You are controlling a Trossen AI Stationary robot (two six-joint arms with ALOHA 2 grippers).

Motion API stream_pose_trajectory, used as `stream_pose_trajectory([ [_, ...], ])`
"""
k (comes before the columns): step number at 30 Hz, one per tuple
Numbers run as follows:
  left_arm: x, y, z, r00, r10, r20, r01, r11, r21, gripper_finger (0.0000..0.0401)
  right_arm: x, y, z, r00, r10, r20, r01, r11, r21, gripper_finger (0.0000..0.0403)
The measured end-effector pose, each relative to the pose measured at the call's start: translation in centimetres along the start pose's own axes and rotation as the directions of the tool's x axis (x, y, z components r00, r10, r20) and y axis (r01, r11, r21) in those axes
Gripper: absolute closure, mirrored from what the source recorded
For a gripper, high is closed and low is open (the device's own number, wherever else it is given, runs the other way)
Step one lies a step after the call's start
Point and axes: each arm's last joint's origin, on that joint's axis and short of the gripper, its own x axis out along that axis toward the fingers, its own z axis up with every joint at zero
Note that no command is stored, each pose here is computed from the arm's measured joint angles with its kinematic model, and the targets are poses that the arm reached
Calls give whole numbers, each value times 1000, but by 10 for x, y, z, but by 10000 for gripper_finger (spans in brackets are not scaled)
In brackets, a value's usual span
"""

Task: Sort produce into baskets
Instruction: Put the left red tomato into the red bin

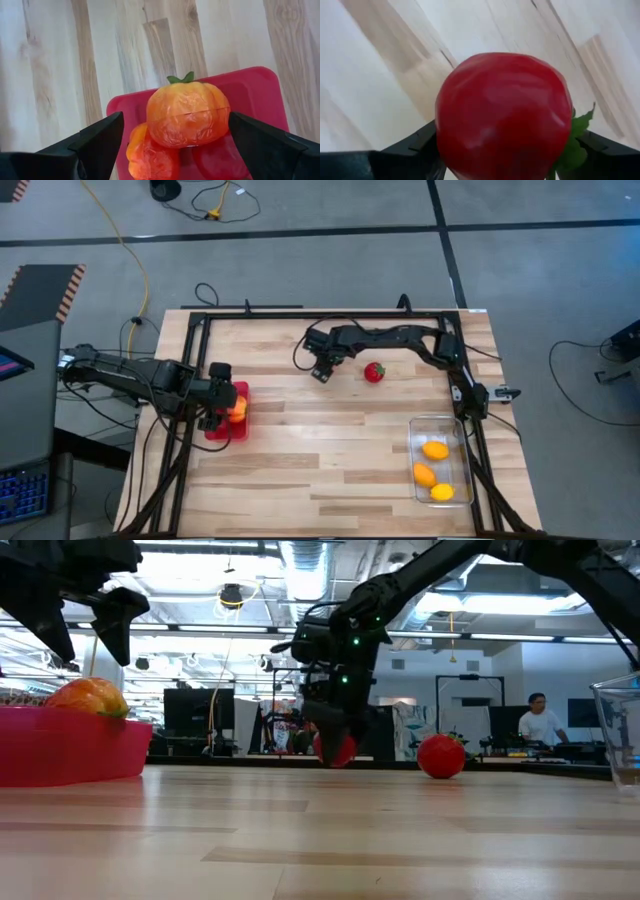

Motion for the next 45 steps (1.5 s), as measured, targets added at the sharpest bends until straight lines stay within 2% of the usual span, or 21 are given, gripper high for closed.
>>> stream_pose_trajectory([
  [4,0,0,0,1000,-16,-4,16,999,46,55,-2,8,-1,1000,12,12,-12,1000,-14,98],
  [10,0,0,-1,1000,-16,-7,16,1000,19,55,-12,28,0,999,40,35,-39,998,-39,97],
  [16,0,0,-1,1000,-9,-6,9,994,-108,55,-40,56,17,976,150,160,-141,988,-66,97],
  [20,0,0,0,1000,1,4,0,979,-203,55,-63,73,30,938,210,276,-190,977,-96,97],
  [24,0,0,5,999,4,53,8,977,-211,55,-76,90,35,902,259,344,-218,964,-156,97],
  [27,-1,1,10,994,36,100,-17,984,-180,55,-85,103,36,863,345,369,-282,935,-215,97],
  [33,-3,5,22,967,134,215,-115,988,-100,55,-93,122,32,786,518,338,-428,850,-307,97],
  [40,-7,6,36,922,149,358,-142,989,-45,55,-102,137,31,684,655,321,-542,751,-377,97],
  [45,-10,5,42,898,122,423,-133,991,-2,55,-107,144,31,632,706,320,-576,704,-415,97],
])
